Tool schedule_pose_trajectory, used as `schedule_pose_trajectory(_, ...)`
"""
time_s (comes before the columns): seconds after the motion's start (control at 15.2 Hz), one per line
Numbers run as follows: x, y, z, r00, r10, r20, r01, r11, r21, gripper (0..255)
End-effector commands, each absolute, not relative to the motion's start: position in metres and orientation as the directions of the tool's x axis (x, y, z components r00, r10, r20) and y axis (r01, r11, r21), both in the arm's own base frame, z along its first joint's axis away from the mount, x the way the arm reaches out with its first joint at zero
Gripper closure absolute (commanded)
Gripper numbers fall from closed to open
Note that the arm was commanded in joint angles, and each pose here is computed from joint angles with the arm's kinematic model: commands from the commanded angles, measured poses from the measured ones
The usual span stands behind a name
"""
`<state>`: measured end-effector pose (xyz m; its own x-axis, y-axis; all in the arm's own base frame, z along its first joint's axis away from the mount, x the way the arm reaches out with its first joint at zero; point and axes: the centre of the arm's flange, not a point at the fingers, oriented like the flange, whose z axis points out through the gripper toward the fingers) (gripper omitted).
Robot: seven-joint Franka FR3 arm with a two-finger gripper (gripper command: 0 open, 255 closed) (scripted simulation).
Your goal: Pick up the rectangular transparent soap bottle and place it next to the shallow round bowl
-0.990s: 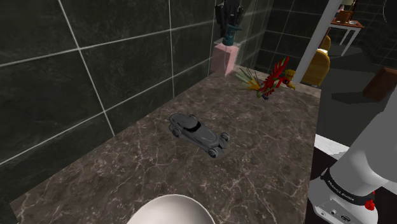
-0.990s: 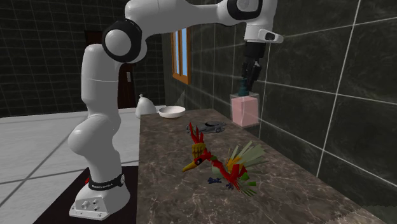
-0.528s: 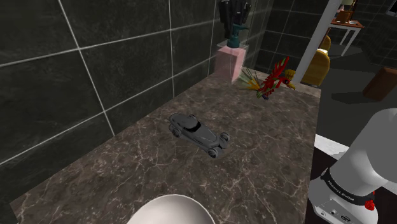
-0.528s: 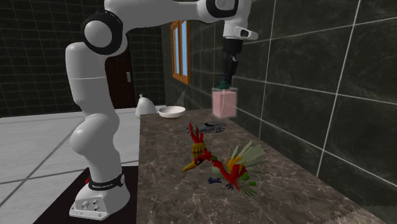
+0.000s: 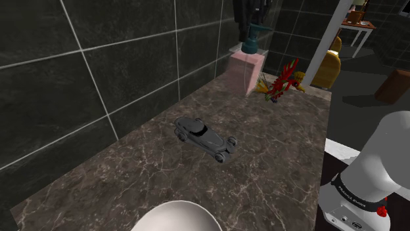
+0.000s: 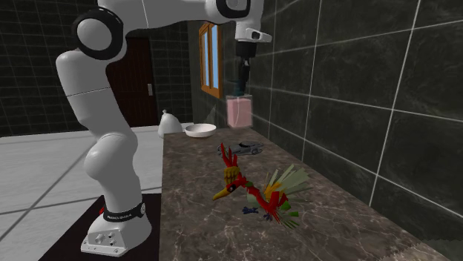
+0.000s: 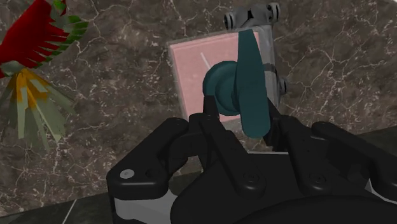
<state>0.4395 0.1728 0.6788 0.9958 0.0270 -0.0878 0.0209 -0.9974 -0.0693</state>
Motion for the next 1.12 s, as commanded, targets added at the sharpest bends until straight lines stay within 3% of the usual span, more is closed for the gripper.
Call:
schedule_pose_trajectory(0.0,0.419,0.188,0.685,0.996,0.026,-0.088,0.020,-0.997,-0.069,255)
schedule_pose_trajectory(1.06,0.259,0.320,0.726,0.996,0.026,-0.088,0.020,-0.997,-0.069,255)
